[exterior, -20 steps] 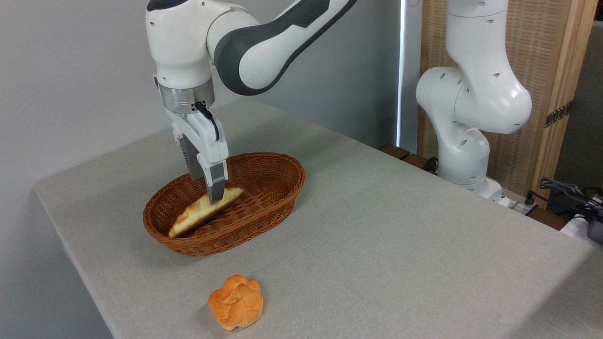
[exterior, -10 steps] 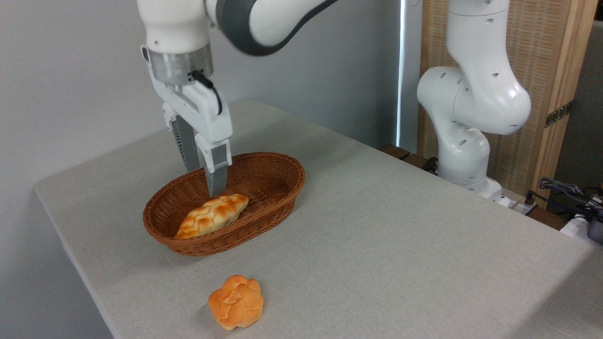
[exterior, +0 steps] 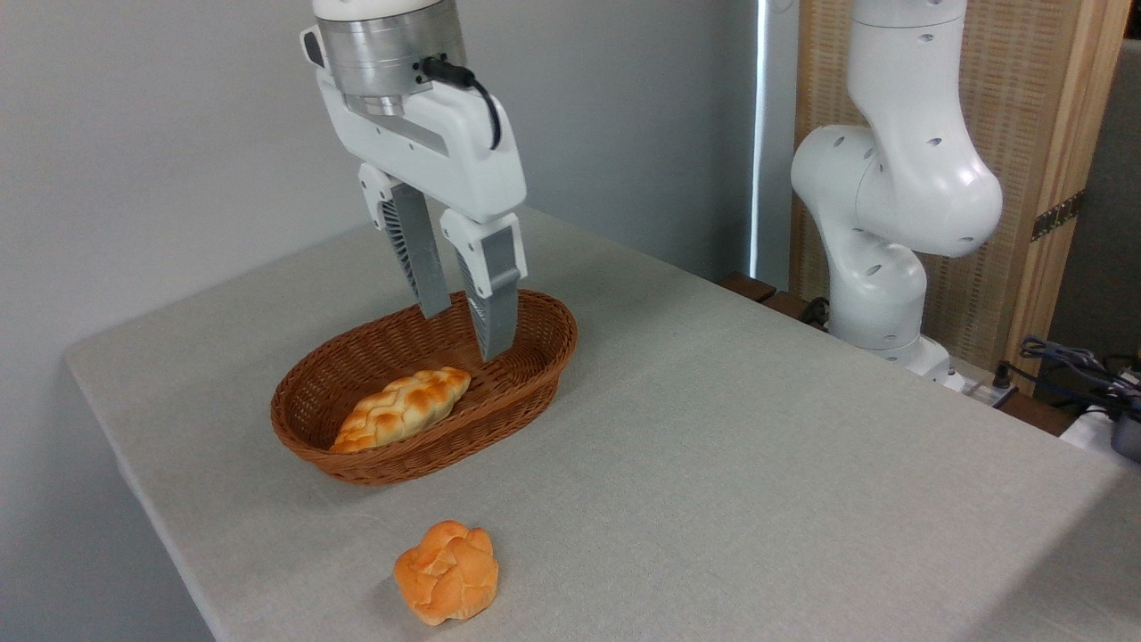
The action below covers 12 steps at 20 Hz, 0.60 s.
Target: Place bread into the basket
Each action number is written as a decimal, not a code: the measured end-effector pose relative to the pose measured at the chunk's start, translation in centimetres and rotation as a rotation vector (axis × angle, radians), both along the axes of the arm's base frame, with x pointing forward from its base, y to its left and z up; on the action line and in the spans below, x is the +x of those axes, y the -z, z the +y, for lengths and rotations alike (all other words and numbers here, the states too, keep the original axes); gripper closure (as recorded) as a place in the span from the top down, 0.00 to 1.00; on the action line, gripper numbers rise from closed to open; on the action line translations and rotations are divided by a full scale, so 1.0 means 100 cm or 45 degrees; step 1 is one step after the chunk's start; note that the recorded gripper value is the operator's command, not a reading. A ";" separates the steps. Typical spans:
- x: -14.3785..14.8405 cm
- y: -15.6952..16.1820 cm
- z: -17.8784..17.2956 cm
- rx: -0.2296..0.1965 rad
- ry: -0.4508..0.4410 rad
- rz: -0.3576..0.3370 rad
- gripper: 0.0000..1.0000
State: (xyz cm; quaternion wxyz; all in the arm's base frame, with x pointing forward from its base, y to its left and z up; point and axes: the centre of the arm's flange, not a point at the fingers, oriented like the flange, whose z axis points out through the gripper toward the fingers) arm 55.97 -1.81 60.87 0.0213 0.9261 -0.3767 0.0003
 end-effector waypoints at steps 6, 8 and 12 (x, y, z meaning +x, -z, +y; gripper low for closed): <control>0.000 0.001 -0.007 0.003 0.019 0.002 1.00; 0.000 0.000 -0.006 0.003 0.015 0.001 1.00; 0.000 0.000 -0.003 0.003 0.009 0.001 1.00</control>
